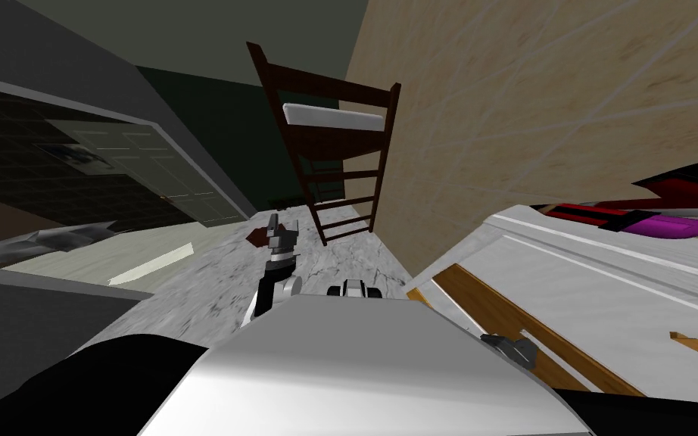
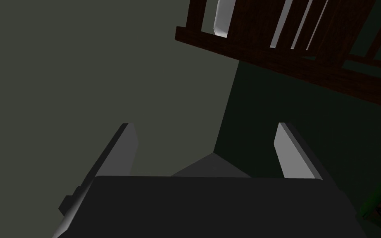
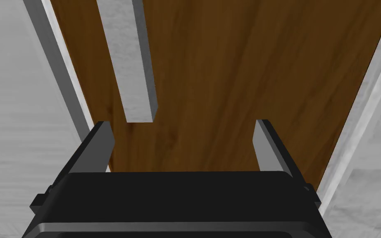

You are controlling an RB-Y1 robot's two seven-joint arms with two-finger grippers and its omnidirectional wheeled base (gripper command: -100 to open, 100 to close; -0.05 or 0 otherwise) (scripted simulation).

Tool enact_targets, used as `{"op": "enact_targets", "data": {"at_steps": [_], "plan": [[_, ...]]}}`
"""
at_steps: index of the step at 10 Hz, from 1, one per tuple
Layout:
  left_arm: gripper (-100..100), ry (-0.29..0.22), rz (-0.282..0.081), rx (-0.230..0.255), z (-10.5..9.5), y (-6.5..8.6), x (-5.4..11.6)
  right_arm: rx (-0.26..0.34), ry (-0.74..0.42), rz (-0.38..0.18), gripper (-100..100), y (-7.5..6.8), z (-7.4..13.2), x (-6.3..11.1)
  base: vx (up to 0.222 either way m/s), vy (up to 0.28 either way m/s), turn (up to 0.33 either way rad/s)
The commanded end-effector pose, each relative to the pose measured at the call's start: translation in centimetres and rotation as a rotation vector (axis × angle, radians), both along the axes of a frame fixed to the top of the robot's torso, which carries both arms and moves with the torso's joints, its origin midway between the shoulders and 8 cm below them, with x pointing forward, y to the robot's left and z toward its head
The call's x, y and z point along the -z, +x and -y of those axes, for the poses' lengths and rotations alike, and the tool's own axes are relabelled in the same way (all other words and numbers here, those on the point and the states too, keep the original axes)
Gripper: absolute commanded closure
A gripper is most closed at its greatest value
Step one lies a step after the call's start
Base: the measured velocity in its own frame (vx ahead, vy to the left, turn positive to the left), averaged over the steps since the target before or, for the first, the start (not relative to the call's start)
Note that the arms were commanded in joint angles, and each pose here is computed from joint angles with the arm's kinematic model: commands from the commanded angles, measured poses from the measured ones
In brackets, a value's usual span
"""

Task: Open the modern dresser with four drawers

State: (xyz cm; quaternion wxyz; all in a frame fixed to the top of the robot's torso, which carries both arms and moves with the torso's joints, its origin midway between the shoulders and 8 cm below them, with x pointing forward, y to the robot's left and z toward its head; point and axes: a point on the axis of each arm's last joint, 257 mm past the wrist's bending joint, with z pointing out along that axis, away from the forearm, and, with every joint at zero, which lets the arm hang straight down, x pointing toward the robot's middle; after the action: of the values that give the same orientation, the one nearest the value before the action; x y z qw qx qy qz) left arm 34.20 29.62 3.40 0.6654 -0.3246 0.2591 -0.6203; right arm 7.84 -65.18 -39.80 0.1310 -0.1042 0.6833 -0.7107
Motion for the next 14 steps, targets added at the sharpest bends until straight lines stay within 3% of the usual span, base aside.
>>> {"op": "enact_targets", "data": {"at_steps": [1,2,3,4,10,11,14], "plan": [[0,0.000,0.000,0.000,0.0,0.0,0.0,-0.010,-0.033,-0.009,-100,0.0,0.3,-0.9,0.007,-0.011,0.018],[0,0.000,0.000,0.000,0.0,0.0,0.0,-0.005,-0.039,-0.011,-100,0.1,1.9,-1.7,0.018,-0.040,0.038],[0,0.000,0.000,0.000,0.0,0.0,0.0,-0.007,-0.042,-0.011,-100,0.0,1.3,-1.4,0.012,-0.028,0.017],[0,0.000,0.000,0.000,0.0,0.0,0.0,-0.007,-0.040,-0.011,100,0.0,1.4,-1.4,0.002,-0.006,-0.003],[0,0.000,0.000,0.000,0.0,0.0,0.0,-0.016,-0.041,-0.009,100,-0.2,2.1,-1.9,-0.045,0.165,-0.019],[0,0.000,0.000,0.000,0.0,0.0,0.0,-0.012,-0.016,0.017,-100,0.6,2.7,-1.8,-0.045,0.018,0.003],[0,0.000,0.000,0.000,0.0,0.0,0.0,-0.011,0.025,0.066,-100,2.2,3.8,-1.9,-0.063,-0.018,0.005]]}}
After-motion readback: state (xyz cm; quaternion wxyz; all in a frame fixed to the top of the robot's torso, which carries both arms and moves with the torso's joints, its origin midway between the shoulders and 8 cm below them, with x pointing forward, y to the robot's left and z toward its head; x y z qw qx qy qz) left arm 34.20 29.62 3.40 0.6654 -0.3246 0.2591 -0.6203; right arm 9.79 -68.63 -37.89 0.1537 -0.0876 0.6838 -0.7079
